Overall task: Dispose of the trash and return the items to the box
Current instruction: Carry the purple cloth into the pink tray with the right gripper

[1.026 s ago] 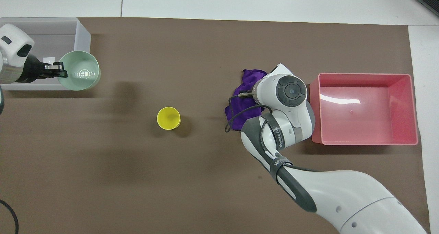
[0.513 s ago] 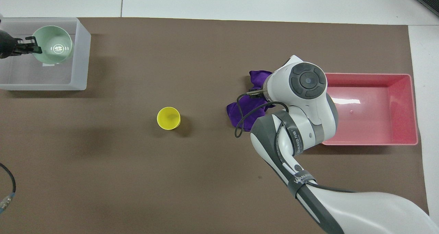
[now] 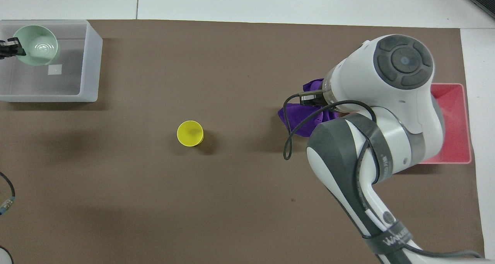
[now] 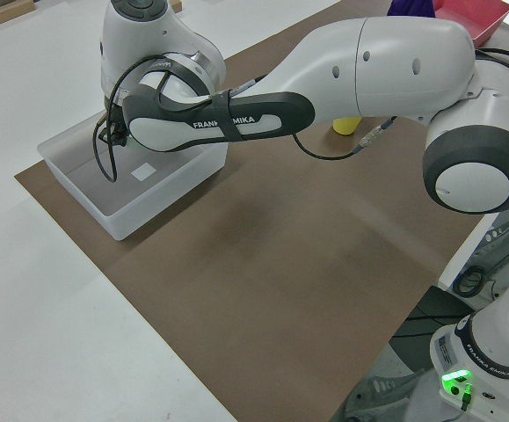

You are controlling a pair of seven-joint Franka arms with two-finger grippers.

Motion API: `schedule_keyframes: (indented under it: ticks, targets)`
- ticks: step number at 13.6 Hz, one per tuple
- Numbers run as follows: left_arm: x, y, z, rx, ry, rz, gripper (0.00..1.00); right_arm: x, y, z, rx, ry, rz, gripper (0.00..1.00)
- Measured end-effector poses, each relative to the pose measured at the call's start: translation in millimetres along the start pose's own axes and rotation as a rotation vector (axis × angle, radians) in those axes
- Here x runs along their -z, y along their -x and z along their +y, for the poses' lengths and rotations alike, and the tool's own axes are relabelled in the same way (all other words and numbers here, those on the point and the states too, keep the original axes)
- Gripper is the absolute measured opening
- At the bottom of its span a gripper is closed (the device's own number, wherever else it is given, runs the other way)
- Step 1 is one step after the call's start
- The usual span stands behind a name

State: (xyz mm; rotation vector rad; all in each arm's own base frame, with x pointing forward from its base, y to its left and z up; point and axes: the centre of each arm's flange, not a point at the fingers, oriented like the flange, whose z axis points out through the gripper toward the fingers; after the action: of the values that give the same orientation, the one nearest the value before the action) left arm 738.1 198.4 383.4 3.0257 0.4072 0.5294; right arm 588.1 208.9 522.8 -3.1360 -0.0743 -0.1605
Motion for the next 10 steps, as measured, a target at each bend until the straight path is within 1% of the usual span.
schedule_keyframes:
  ticks: [4,7,8,9,10]
  targets:
    - [-22.3,6.4,-7.2,0.006,-0.011,0.010,0.04,46.0,7.9,14.7,-0.018,0.002,-0.002,0.02]
    - [-41.2,19.6,-10.8,0.012,-0.014,-0.018,0.04,71.9,13.2,45.3,-0.035,0.005,-0.001,0.02]
    - [-45.3,23.2,-12.3,0.015,-0.014,-0.029,0.04,78.2,14.8,60.4,-0.026,0.008,-0.006,0.02]
    - [-47.1,24.8,-12.4,0.015,-0.014,-0.034,0.11,82.8,15.7,77.2,-0.011,0.012,-0.014,0.02]
    - [-47.2,24.9,-11.4,0.014,-0.013,-0.035,0.11,85.9,15.8,95.6,0.009,0.015,-0.020,0.02]
